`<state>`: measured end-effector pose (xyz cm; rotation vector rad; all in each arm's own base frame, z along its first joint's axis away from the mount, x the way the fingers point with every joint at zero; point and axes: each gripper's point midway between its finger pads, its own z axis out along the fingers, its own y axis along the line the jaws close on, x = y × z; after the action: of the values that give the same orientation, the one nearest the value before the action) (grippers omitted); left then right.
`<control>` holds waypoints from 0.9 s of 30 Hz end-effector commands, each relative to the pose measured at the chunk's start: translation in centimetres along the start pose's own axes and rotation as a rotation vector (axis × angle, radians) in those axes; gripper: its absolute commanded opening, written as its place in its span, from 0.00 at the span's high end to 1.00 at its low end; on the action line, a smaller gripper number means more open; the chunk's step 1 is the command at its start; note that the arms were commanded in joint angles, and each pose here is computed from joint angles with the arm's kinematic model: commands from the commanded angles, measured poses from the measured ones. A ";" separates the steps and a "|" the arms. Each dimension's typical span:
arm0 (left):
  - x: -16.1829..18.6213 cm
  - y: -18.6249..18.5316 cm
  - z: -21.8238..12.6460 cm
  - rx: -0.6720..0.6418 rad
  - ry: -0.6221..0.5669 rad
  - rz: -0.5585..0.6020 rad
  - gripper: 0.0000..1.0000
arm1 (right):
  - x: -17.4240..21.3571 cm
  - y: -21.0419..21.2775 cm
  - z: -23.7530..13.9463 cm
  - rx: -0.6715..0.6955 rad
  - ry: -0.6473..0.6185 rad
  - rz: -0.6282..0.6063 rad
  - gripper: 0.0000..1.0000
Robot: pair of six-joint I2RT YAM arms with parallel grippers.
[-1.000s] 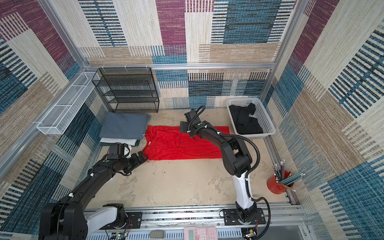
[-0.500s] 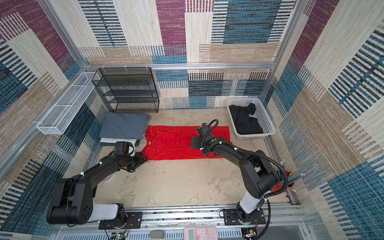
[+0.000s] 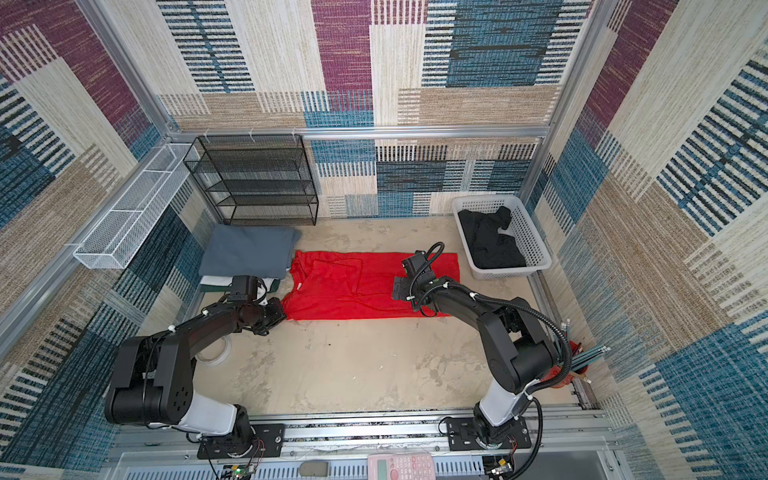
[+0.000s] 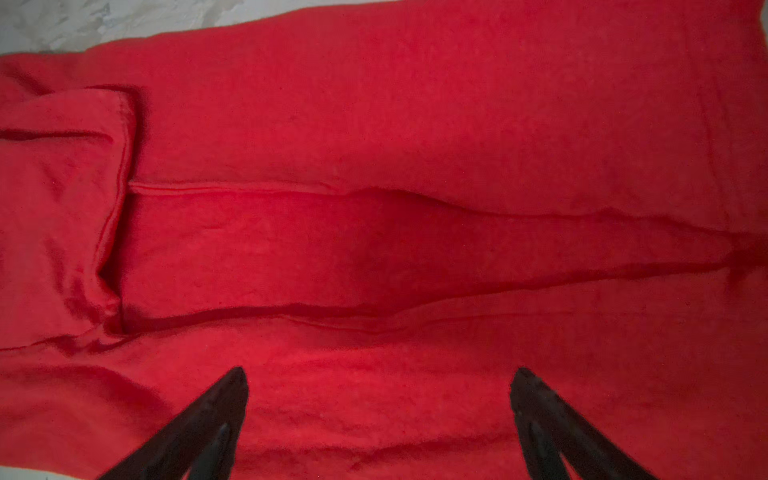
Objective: Fold and stack the t-shirts
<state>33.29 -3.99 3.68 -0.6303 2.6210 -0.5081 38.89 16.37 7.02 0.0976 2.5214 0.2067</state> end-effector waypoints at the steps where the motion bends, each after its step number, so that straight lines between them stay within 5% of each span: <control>1: -0.4 0.6 -0.3 -0.037 -0.001 0.042 1.00 | 0.0 -0.6 0.7 0.021 -0.003 0.001 0.01; 9: -0.6 1.1 -2.0 -0.086 -0.035 0.057 1.00 | 0.1 -1.6 0.6 0.031 0.009 0.026 0.01; 20: -1.1 -2.7 -7.0 0.021 -0.192 0.130 0.06 | -3.6 -2.1 1.2 0.122 -0.058 -0.031 0.01; 27: -2.6 -6.1 -6.2 0.083 -0.182 0.186 0.03 | -5.0 -2.4 4.0 0.130 -0.044 -0.019 0.01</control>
<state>33.43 -5.01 11.63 -0.4498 2.4515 -0.4405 44.19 14.05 6.25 0.1330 2.5046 0.0444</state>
